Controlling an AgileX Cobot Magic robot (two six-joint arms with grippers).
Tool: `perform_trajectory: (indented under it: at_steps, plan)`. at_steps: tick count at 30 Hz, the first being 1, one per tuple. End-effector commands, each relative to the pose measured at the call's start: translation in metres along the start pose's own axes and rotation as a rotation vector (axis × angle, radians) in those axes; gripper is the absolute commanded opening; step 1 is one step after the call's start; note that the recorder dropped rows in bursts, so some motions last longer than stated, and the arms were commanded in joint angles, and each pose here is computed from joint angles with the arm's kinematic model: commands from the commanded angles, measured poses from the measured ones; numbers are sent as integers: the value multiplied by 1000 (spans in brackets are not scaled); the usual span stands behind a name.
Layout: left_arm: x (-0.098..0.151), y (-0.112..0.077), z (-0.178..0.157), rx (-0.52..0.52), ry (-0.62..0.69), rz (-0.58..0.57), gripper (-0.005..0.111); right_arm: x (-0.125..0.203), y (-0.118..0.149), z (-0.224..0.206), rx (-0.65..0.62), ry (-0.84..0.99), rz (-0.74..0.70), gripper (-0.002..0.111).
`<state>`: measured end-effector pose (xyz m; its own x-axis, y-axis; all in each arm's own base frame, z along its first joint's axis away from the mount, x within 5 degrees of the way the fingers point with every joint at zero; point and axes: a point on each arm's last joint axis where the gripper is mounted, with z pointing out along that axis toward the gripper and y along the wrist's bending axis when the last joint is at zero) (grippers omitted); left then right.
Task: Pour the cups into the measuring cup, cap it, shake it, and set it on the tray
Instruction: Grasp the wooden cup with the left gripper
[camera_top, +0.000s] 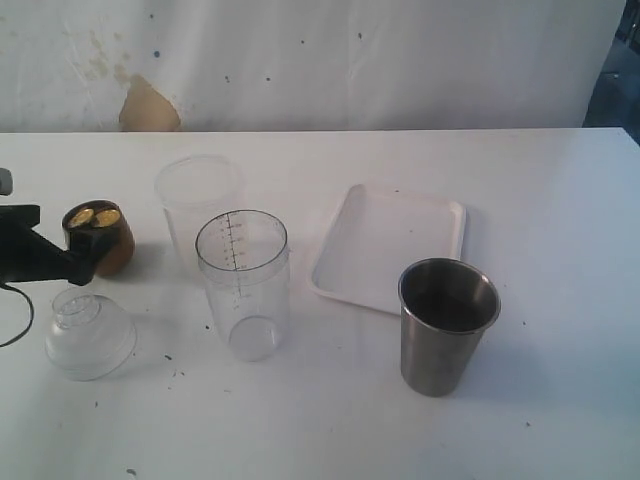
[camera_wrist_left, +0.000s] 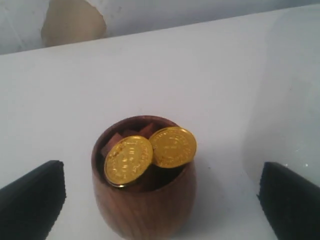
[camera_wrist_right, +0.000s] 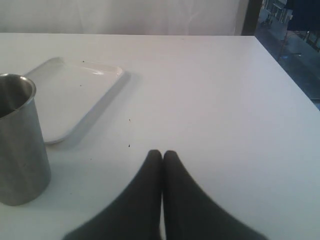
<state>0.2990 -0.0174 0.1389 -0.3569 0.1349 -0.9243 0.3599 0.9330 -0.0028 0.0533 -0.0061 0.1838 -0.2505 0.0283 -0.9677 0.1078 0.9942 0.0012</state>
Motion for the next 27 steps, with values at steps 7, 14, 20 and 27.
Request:
perform_trajectory:
  at_steps: [7,14,20,27]
  plan:
    - [11,9,28,17,35,3,105,1,0,0,4,1,3,0]
    - [20,15,45,20,56,-5,105,1,0,0,4,1,3,0]
    - [22,19,57,20,51,-4,105,1,0,0,5,1,1,0]
    - [24,23,69,22,42,-14,105,1,0,0,5,1,1,0]
